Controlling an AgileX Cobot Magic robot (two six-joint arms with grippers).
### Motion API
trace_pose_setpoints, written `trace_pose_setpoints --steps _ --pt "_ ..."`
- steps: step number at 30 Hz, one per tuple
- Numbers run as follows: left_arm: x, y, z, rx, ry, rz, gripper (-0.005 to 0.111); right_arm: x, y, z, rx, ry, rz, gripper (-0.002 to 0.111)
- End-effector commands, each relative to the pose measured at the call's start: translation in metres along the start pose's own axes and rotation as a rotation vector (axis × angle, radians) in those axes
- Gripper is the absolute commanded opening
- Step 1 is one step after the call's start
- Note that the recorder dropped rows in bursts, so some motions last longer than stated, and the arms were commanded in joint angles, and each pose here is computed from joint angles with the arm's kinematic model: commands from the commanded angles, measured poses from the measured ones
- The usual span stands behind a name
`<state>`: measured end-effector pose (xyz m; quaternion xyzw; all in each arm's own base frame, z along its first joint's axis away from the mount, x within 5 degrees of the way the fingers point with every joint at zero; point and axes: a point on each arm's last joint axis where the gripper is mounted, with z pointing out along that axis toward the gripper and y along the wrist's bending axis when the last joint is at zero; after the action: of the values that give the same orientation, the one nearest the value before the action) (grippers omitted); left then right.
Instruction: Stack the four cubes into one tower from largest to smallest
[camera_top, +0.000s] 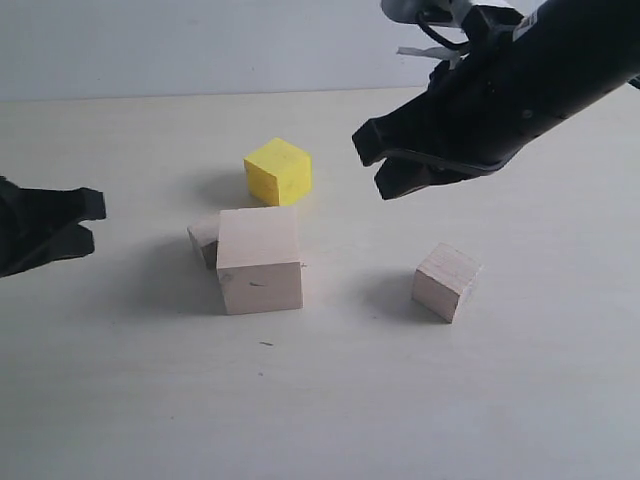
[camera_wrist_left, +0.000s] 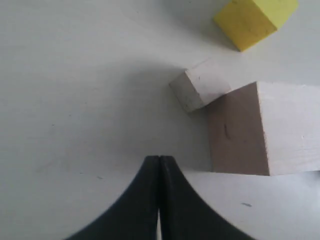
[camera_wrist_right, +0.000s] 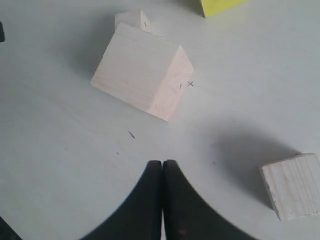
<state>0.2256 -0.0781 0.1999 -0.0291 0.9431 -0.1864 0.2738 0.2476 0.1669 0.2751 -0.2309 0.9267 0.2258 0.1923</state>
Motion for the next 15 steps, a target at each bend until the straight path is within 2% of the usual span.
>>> trace_pose_setpoints --steps 1,6,15 --pt "-0.014 -0.016 0.023 0.100 0.111 0.046 0.000 0.000 -0.001 0.004 0.001 0.002 -0.006 0.000" --pt "-0.029 -0.033 0.046 0.266 0.160 0.088 0.000 0.000 -0.001 0.004 0.000 0.005 -0.006 0.000" --pt "-0.030 -0.030 0.094 0.294 0.301 0.107 0.000 0.001 -0.001 0.004 -0.002 0.013 -0.006 0.000"
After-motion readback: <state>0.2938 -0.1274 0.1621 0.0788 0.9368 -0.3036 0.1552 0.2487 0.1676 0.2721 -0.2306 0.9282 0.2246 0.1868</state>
